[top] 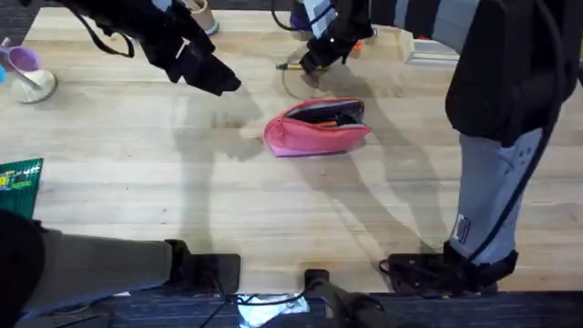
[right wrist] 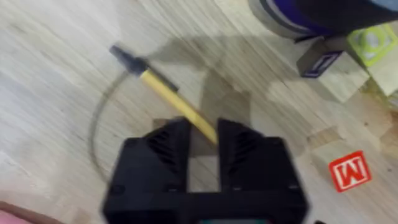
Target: Unzip the bag, pick up the pens from the table one at a time and place them inside, then zip the bag closed.
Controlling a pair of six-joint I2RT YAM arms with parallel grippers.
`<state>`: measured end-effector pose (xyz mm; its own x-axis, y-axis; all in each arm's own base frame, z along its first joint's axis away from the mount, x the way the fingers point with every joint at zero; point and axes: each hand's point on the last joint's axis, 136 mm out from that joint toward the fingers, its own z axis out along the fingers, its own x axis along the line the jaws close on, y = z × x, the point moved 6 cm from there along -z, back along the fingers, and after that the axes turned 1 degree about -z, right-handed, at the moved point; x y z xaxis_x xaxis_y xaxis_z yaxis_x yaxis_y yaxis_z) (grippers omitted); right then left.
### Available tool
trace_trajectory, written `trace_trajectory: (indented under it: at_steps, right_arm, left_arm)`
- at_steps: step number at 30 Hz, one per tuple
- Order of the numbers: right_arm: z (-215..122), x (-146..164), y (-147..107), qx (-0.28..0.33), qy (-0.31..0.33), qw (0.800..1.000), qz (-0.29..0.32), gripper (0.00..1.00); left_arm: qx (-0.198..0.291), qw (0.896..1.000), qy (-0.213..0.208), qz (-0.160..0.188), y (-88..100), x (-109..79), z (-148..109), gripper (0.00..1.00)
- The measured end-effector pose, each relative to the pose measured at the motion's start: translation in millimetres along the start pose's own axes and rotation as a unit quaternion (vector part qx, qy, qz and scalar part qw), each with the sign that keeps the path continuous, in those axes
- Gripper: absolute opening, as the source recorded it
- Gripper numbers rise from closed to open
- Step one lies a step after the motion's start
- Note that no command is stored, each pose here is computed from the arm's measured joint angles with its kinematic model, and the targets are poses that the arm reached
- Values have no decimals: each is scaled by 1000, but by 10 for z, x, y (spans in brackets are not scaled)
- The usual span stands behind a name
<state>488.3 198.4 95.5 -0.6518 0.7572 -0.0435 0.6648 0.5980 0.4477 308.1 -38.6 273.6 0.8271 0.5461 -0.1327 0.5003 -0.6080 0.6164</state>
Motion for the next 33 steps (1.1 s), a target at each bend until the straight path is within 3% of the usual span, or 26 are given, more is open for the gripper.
trace_trajectory:
  at_steps: [3,4,18,26,27,33]
  right_arm:
    - [-7,-39,2,-1,-7,1000,0,58]
    - [-12,-45,3,-1,-7,1000,0,41]
    - [-107,-46,44,-9,-10,998,-54,28]
    - [-679,-56,280,-59,-33,994,-90,30]
    - [-904,-29,298,-64,-36,992,-104,30]
    - [-1314,74,258,-59,-35,985,-156,31]
  left_arm:
    - [0,1000,0,0,0,0,0,995]
    - [0,1000,0,0,0,0,0,995]
    - [0,1000,0,0,0,0,0,995]
    - [0,1000,0,0,0,0,0,995]
    - [0,1000,0,0,0,0,0,996]
    - [0,1000,0,0,0,0,0,995]
